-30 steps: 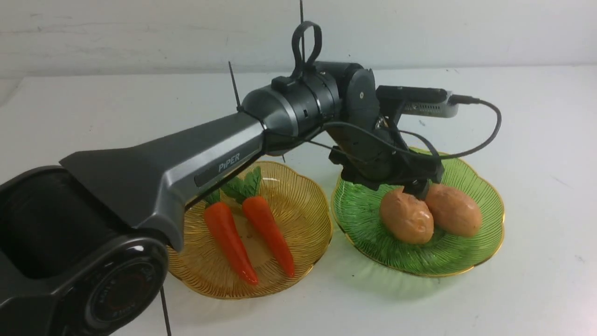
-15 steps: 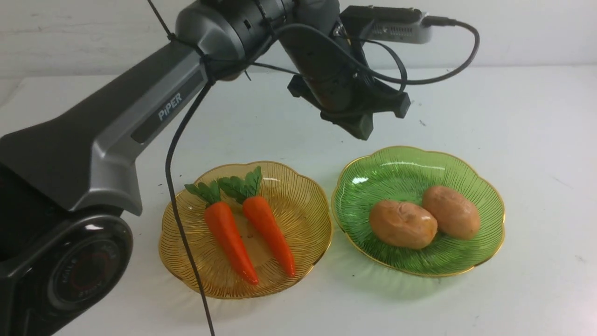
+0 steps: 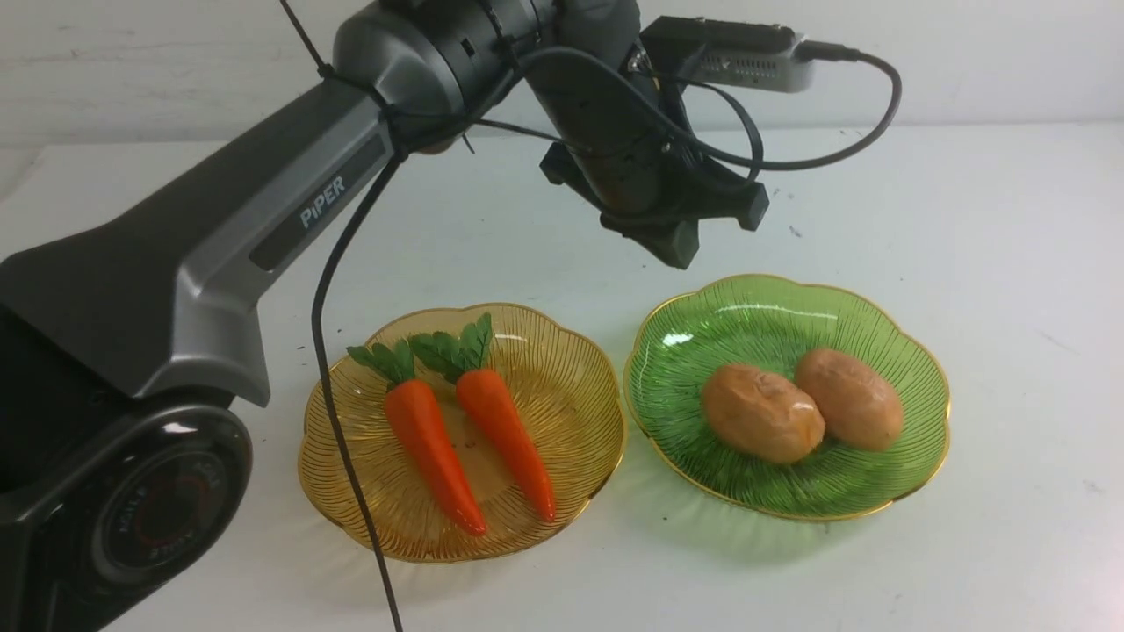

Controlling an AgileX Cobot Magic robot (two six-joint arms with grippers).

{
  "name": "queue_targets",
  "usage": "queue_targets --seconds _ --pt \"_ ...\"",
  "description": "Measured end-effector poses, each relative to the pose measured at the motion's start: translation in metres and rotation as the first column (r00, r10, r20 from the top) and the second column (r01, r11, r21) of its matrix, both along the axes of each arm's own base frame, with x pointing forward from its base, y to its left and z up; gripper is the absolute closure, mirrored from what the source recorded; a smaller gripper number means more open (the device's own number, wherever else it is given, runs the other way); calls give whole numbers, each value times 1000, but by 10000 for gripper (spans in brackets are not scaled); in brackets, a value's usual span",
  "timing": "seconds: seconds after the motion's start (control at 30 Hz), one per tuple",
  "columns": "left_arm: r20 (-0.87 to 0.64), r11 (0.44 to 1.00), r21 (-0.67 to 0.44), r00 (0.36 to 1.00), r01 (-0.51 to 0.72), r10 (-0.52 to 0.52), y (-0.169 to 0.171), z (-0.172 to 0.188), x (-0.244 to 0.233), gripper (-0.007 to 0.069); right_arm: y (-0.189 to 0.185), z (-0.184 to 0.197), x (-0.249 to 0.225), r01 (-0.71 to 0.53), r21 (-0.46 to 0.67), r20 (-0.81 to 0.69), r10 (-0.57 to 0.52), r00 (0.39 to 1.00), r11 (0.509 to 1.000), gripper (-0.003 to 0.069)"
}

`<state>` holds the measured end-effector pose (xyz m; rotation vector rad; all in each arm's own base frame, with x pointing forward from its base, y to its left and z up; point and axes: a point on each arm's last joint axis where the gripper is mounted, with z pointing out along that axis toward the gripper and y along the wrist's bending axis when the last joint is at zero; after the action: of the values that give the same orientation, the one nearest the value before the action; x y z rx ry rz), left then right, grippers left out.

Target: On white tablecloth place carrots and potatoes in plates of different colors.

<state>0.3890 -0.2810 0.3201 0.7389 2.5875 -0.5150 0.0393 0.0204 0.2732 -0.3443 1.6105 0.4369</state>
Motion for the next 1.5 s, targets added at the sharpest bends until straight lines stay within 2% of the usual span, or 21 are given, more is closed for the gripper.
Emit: queue_targets --seconds 0.13,0.27,0.4,0.57,0.7,0.83,0.9,1.03,1.17,1.33,1.5 --pt "25 1000 -14 1000 -5 5 5 13 -3 629 1 -22 5 36 -12 -15 -36 999 999 674" --pt "60 999 -35 998 -11 13 13 33 -9 629 -5 -59 9 178 -39 -62 -180 982 983 674" --pt "159 999 -29 987 14 -9 26 66 -22 629 -12 -92 14 309 -83 -141 -318 938 947 674" --pt "310 1000 -27 951 -4 12 53 122 -51 629 -15 -95 15 371 -86 -146 -380 913 925 674" --pt "381 997 70 924 -34 5 84 140 -80 629 -15 -95 15 375 -85 -144 -384 912 923 674" --pt "399 967 233 917 -99 -2 116 131 -105 629 -15 -95 15 375 -85 -144 -384 912 923 674" --pt "403 953 272 915 -135 15 136 129 -122 629 -15 -95 15 375 -85 -143 -384 912 923 674" --pt "405 932 272 907 -241 117 186 125 -169 629 -15 -95 15 375 -84 -143 -384 912 923 674" --pt "384 904 294 904 -311 186 216 105 -200 629 -15 -95 15 375 -85 -141 -384 913 923 674" --pt "376 876 314 895 -366 239 236 87 -225 628 -15 -95 15 378 -85 -141 -386 912 922 674" --pt "431 880 206 847 -428 311 252 82 -262 628 -20 -95 15 446 -84 -140 -454 880 891 674"
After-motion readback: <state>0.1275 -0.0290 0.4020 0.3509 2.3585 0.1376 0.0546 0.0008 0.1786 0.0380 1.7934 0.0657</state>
